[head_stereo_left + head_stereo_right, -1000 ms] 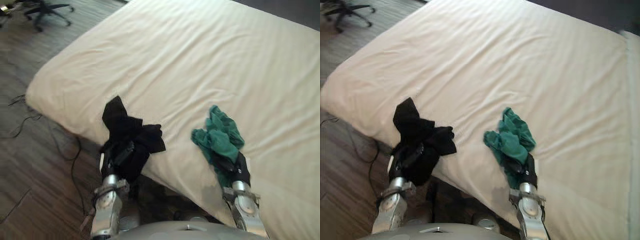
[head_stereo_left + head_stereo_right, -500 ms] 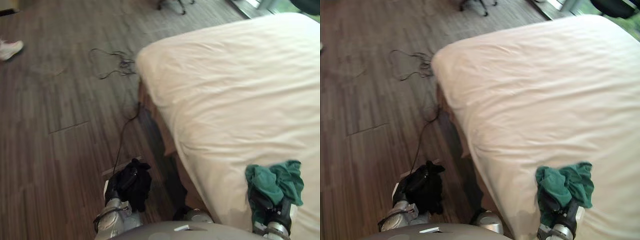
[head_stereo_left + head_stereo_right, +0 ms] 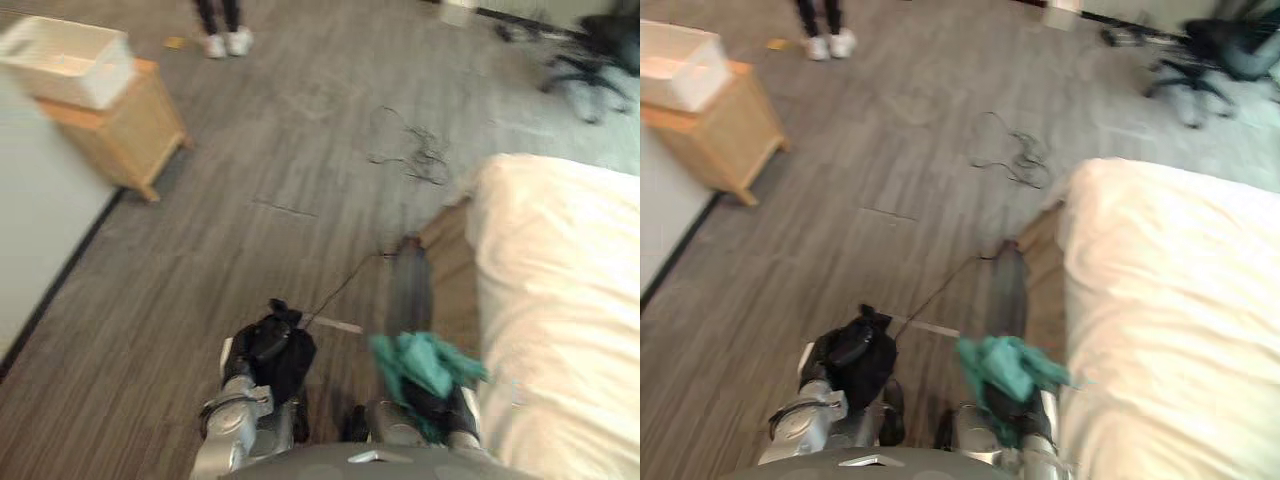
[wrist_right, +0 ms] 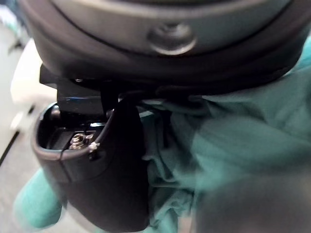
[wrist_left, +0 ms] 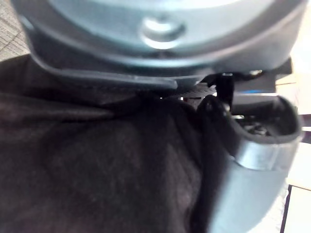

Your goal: Tidy up the quilt and then pick up the clothes from the bed and put them into the laundry hamper

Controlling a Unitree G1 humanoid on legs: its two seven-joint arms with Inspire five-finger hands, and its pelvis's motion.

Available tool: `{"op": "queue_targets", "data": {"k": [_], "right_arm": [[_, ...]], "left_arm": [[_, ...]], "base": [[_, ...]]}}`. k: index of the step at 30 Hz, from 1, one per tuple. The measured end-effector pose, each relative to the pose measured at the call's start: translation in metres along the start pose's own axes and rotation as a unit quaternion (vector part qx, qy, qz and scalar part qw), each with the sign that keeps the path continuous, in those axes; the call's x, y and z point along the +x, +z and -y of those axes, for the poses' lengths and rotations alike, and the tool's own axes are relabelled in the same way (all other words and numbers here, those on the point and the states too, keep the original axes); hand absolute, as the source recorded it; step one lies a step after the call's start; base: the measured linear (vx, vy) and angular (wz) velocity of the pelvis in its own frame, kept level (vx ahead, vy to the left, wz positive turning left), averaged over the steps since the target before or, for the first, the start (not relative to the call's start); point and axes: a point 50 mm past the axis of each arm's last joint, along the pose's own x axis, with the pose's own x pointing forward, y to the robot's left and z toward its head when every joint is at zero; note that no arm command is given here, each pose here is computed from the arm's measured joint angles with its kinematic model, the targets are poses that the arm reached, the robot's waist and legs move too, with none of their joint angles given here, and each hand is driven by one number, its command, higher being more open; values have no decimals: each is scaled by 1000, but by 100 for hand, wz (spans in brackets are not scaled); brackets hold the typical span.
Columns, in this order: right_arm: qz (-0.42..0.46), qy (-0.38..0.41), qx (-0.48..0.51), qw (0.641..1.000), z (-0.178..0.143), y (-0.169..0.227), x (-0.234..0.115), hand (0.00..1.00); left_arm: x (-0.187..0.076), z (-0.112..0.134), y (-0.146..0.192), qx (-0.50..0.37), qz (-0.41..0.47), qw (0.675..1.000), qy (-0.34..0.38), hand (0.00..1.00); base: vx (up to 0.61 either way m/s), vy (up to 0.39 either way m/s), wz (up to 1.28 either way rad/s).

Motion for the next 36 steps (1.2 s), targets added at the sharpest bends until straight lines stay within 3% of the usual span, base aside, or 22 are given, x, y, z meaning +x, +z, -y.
{"op": "queue_targets", "data": {"k": [3, 7, 9, 10, 21, 30, 36], "right_arm": [[19, 36, 27, 999, -23, 22, 21, 0], [25, 73, 53, 996, -48, 29, 19, 0], [9, 72, 52, 996, -49, 23, 19, 0], [-39, 64, 38, 996, -42, 0, 15, 0], [-42, 43, 46, 997, -30, -6, 9, 0], [41, 24, 19, 999, -13, 36, 22, 0], [96, 39, 19, 994, -22, 70, 31, 0]], "left_arm": [[-3, 4, -6, -1, -10, 1000, -8, 0], [-10, -5, -20, 12, -36, 999, -1, 0], [-10, -5, -24, 26, -45, 999, -12, 0], [-22, -10, -48, 43, -91, 995, -22, 0], [-22, -9, -48, 38, -92, 994, -38, 0], [-5, 22, -12, -45, -37, 994, -95, 0], [-11, 20, -21, -46, -51, 994, -82, 0]], "base": [[68, -30, 19], [95, -95, -8], [82, -47, -4], [38, -18, -2], [-12, -26, -13], [-5, -46, 10], [148, -18, 2]]}}
